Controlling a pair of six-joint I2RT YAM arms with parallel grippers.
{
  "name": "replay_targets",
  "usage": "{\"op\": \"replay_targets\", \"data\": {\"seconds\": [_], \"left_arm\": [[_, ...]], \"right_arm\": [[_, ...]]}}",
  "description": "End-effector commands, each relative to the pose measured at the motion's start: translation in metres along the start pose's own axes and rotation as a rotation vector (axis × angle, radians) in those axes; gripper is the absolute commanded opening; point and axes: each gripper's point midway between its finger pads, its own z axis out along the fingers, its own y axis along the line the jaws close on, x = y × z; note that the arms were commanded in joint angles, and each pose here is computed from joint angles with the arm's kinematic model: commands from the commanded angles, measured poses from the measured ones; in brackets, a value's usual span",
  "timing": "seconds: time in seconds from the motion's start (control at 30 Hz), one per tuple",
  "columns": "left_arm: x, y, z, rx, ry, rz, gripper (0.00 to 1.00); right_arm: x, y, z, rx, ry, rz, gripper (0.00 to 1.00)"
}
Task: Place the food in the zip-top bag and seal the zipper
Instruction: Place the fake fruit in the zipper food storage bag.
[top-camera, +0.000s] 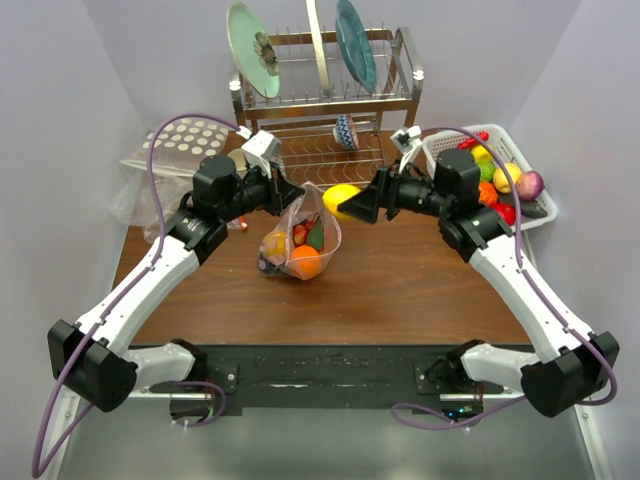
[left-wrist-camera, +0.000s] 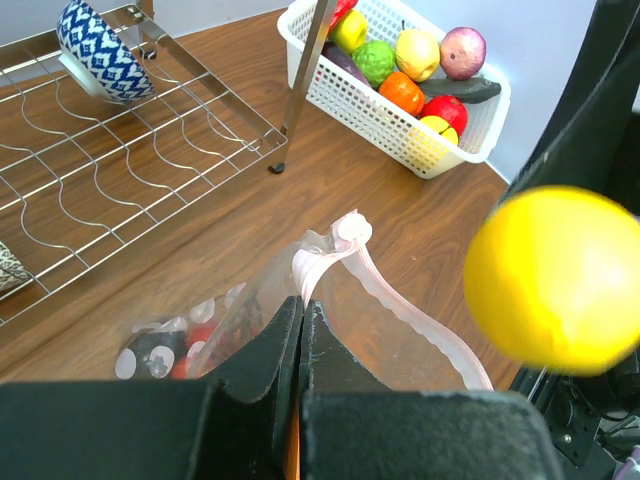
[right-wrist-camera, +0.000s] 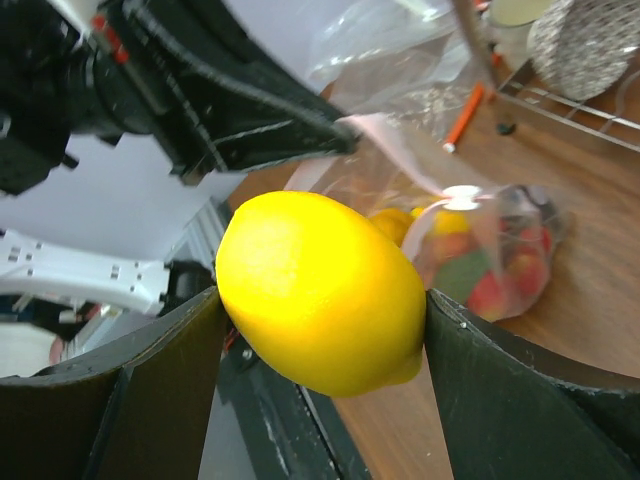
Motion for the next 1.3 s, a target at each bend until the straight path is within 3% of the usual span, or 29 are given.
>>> {"op": "replay_targets", "data": {"seconds": [0.0,0.27,0.47,0.5,0.73,0.83,0.97,1.03,1.27], "left_arm": [[-0.030,-0.006,-0.008,0.003,-0.088,0.045,0.00],[-0.029,-0.005,-0.007,0.002,-0.085,0.044,0.00],[-0.029,-0.005,-0.007,0.005,-0.083,0.043,0.00],[-0.029,-0.005,-0.008,0.005,-0.083,0.043,0.00],[-0.030,-0.006,-0.009,0.006,-0.086,0.044,0.00],[-0.030,-0.006,-0.009,0.004,-0.088,0.045,0.00],[-0.031,-0.006,-0.009,0.001,-0.089,0.046,0.00],[-0.031,-0.005,-0.009,0.000,-0.089,0.044,0.00],[-0.030,-0.005,-0.009,-0.002,-0.089,0.044,0.00]], "right_arm": [[0.016,0.020,0.017,-0.073,0.056,-0.073,0.65],[0.036,0.023,0.050,-0.053,0.128,-0.094,0.65],[0.030,0.023,0.060,-0.019,0.117,-0.114,0.86],[0.029,0.024,0.059,-0.015,0.113,-0.116,0.98],[0.017,0.021,0.048,0.055,0.062,-0.134,0.99],[0.013,0.011,0.036,0.152,0.046,-0.140,0.96],[0.014,-0.010,0.020,0.307,0.087,-0.147,0.79],[0.026,-0.020,0.012,0.369,0.136,-0.137,0.76],[0.064,-0.024,0.016,0.337,0.236,-0.095,0.61]]}}
